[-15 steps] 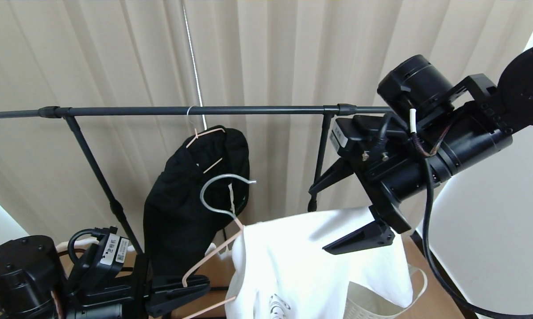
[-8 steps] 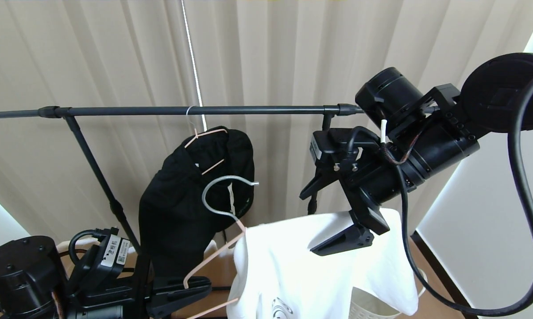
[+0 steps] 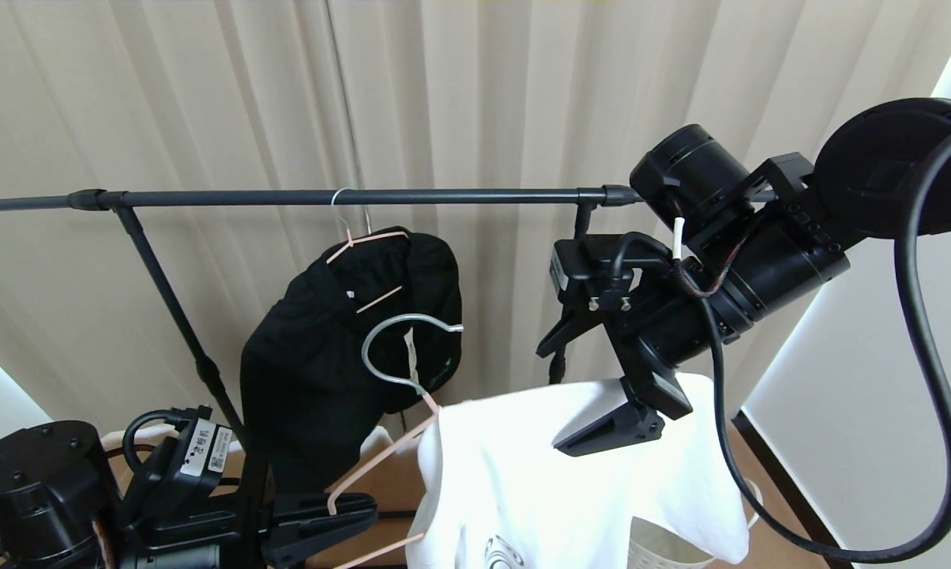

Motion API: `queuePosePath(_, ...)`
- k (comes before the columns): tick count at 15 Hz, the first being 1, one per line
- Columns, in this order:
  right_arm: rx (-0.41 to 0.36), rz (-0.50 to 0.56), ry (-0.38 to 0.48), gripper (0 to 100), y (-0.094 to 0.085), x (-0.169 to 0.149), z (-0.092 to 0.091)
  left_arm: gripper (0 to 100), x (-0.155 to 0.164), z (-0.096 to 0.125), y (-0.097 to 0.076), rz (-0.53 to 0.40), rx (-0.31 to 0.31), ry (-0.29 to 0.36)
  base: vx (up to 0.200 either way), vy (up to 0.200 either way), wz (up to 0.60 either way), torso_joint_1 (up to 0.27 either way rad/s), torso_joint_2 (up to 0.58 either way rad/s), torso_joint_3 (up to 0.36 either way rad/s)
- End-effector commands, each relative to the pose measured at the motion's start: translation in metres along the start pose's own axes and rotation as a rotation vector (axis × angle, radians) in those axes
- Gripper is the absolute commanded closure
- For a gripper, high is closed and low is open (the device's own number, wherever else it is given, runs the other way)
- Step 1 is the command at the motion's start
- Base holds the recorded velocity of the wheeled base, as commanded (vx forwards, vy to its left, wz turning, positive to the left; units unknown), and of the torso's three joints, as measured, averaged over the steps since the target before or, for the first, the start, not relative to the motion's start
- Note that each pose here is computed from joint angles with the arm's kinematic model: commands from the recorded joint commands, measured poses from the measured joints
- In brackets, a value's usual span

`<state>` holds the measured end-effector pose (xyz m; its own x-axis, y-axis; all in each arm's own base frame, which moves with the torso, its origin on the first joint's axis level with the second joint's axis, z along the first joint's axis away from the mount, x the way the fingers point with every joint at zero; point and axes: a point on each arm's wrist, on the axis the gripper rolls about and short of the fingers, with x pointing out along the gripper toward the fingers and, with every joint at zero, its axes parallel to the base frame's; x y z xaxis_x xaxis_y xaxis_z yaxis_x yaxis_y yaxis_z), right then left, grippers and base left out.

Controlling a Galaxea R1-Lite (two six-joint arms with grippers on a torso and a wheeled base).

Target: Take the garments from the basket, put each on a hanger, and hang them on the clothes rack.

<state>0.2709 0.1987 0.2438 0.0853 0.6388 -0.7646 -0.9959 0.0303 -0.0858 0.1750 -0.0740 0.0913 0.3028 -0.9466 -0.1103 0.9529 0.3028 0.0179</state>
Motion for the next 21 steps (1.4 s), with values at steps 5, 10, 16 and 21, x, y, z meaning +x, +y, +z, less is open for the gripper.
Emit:
queuePosePath(5,-0.001,0.003,0.002,0,0.0003,0.0012,-0.0001,100,-0.0005,0.0025,-0.0013,-0.002,0.012,-0.008,0.000,0.000,0.00,0.000,0.00,0.000)
queuePosePath(10,-0.005,-0.013,0.024,0,0.0009,0.0021,0.0002,100,-0.0001,0.0025,-0.0017,-0.005,0.012,-0.008,0.000,0.000,0.00,0.000,0.00,0.000)
queuePosePath(16,-0.007,-0.016,0.021,100,0.0009,0.0016,0.0005,100,-0.0002,0.0022,-0.0013,-0.001,-0.002,-0.007,0.000,0.000,0.00,0.000,0.00,0.000)
queuePosePath(21,-0.010,-0.017,0.019,100,0.0017,0.0007,0.0012,100,-0.0005,0.0007,0.0000,0.003,-0.002,-0.003,0.000,0.000,0.00,0.000,0.00,0.000)
